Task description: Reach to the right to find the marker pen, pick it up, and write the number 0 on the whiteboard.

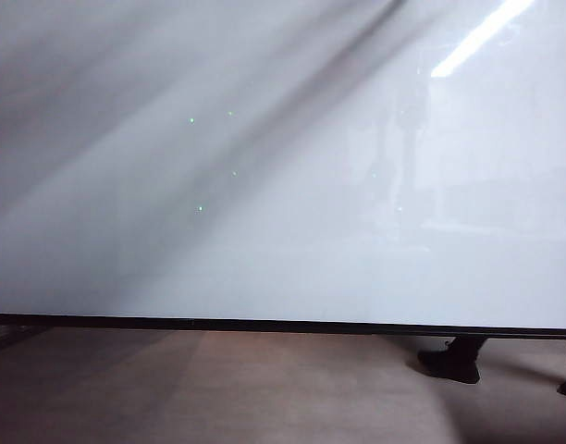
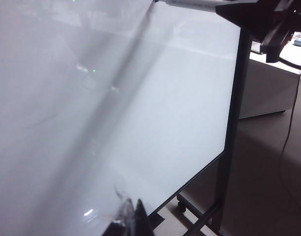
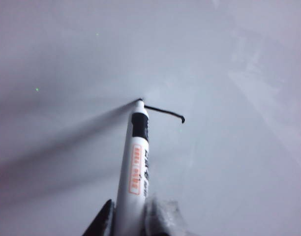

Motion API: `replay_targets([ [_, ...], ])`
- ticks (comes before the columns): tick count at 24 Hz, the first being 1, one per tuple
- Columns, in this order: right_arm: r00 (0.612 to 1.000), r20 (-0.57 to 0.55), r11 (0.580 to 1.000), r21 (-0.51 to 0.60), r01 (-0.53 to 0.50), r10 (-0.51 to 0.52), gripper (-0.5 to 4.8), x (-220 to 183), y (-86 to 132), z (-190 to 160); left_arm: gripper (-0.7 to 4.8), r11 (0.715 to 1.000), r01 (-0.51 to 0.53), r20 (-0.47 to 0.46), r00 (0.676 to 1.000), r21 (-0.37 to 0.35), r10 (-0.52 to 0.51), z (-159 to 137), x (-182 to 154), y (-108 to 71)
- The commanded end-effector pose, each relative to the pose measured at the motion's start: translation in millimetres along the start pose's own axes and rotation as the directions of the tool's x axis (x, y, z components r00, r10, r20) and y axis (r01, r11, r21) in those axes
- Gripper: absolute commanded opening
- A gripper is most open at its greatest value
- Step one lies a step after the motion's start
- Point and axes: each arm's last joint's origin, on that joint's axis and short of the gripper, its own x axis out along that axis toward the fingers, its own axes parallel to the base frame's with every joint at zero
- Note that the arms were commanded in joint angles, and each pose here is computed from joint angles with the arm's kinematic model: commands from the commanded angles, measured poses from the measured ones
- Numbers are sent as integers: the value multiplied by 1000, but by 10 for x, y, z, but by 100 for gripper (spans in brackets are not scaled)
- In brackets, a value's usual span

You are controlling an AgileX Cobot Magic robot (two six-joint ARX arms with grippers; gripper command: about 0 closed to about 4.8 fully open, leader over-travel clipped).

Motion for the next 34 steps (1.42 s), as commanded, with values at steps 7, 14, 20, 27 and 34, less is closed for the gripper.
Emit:
replay_targets([
  [7, 993, -120, 1000, -15, 11, -13, -4, 33, 21, -129, -5, 1000, -4, 13, 1000, 2, 4, 23, -19, 1],
  [14, 988, -153, 1000, -13, 11, -13, -4, 29, 25, -161, -5, 1000, -4, 13, 1000, 2, 4, 23, -19, 1],
  [20, 983, -183, 1000, -16, 3, -6, -4, 41, 35, -200, -5, 1000, -4, 12, 1000, 2, 4, 22, -19, 1],
  [27, 976, -218, 1000, -2, -1, 0, -4, 62, 49, -250, -5, 1000, -3, 6, 1000, 1, 3, 16, -19, 0],
  [34, 974, -228, 1000, -4, -3, 2, -4, 59, 50, -260, -5, 1000, -2, 4, 1000, 1, 2, 15, -19, -1],
])
